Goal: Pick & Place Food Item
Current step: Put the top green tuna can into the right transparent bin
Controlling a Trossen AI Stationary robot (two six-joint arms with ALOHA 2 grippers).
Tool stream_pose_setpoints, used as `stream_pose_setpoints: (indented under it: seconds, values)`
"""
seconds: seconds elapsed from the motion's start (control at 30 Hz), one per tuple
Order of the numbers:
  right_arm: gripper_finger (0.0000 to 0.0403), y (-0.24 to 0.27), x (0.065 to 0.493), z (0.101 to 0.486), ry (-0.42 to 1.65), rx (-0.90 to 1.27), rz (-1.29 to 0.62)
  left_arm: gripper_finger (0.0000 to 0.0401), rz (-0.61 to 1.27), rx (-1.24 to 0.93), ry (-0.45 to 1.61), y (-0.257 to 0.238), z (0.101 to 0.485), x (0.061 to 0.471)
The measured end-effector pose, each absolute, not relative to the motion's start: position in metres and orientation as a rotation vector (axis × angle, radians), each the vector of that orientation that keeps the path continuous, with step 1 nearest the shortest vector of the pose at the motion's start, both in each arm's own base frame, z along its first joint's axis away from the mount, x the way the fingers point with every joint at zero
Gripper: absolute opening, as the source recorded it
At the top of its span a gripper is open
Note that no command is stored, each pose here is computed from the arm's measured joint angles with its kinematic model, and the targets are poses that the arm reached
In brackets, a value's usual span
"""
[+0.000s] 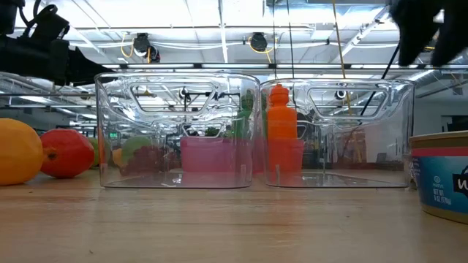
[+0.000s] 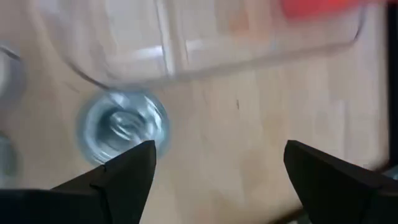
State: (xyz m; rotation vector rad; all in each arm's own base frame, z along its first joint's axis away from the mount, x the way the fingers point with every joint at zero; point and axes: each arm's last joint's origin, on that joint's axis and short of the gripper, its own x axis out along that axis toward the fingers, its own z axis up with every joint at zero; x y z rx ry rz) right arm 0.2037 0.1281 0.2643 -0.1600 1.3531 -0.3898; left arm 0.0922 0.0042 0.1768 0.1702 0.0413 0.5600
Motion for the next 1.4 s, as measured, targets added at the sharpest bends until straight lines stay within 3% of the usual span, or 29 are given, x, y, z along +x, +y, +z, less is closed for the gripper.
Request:
stream_pose_setpoints:
  seconds: [0.37,0.7,0.97,1.13,1.4]
  values:
    - [0.0336,0.091,0.202,0.184,1.541,0.024,-0.291,0.0273,0.56,0.17,0.041,0.004,0.177,0.092]
    - [0.0336,0.08,0.207,0.183,1.512,-0.008,-0.333,0.0273,0.56,0.17,0.041,0.004,0.177,0.092]
    - [0.0336,0.072,0.207,0.18,1.423,-0.19,-0.434,0.0273,0.56,0.17,0.041,0.004,0.177,0.092]
    - [0.0336,0.064,0.203,0.174,1.52,-0.085,-0.395,0.0273,0.56,0.17,0.041,0.004,0.177,0.092]
    - [0.0336,0.064,0.2,0.195,1.402,0.035,-0.313,0.0273,0.56,0.17,0.041,0.004,0.177,0.092]
